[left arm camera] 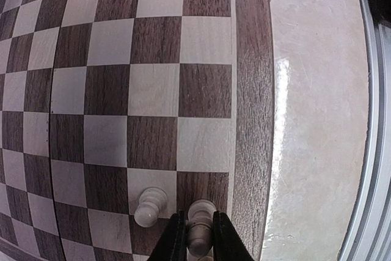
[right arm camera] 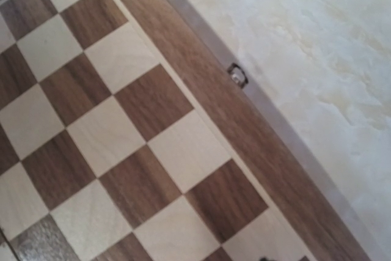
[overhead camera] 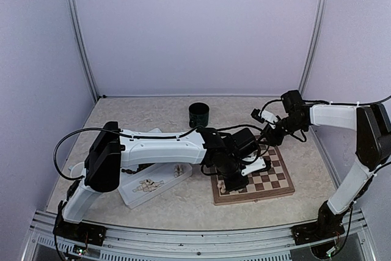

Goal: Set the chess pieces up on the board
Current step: Place the bishop on c1.

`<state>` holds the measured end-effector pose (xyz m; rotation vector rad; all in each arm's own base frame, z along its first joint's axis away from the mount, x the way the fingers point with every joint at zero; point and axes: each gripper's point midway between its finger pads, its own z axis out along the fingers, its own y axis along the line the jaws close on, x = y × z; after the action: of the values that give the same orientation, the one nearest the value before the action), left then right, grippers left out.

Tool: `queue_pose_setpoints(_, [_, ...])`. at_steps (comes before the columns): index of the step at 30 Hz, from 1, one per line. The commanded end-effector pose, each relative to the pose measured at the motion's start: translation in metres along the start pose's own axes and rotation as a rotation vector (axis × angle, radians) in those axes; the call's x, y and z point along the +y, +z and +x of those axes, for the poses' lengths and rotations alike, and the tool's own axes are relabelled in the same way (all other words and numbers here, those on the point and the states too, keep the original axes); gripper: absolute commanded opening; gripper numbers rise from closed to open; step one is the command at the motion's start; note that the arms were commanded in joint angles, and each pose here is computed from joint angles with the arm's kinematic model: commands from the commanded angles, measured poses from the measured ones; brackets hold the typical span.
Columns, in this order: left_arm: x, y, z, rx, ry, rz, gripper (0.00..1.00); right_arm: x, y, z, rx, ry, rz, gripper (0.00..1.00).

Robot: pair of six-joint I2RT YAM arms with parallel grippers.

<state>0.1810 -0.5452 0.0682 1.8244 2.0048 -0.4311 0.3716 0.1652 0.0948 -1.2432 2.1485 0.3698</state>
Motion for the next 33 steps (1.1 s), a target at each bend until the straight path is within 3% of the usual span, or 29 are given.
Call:
queue_pose_setpoints(1, [-0.0011, 0.0028, -0.0035, -0.005, 0.018, 0.004, 0.14, 0.002, -0.0015, 0.0021, -0.002, 0.003, -0.009, 0.45])
queue_pose_setpoints(24, [-0.0022, 0.0096, -0.0087, -0.033, 0.015, 0.014, 0.14, 0.0035, 0.0004, 0.0039, 0.001, 0.002, -0.019, 0.45])
queue_pose_setpoints(33, [-0.0011, 0.0061, -0.0119, -0.043, 0.025, -0.008, 0.26, 0.004, 0.0007, 0.004, 0.001, 0.003, -0.022, 0.45])
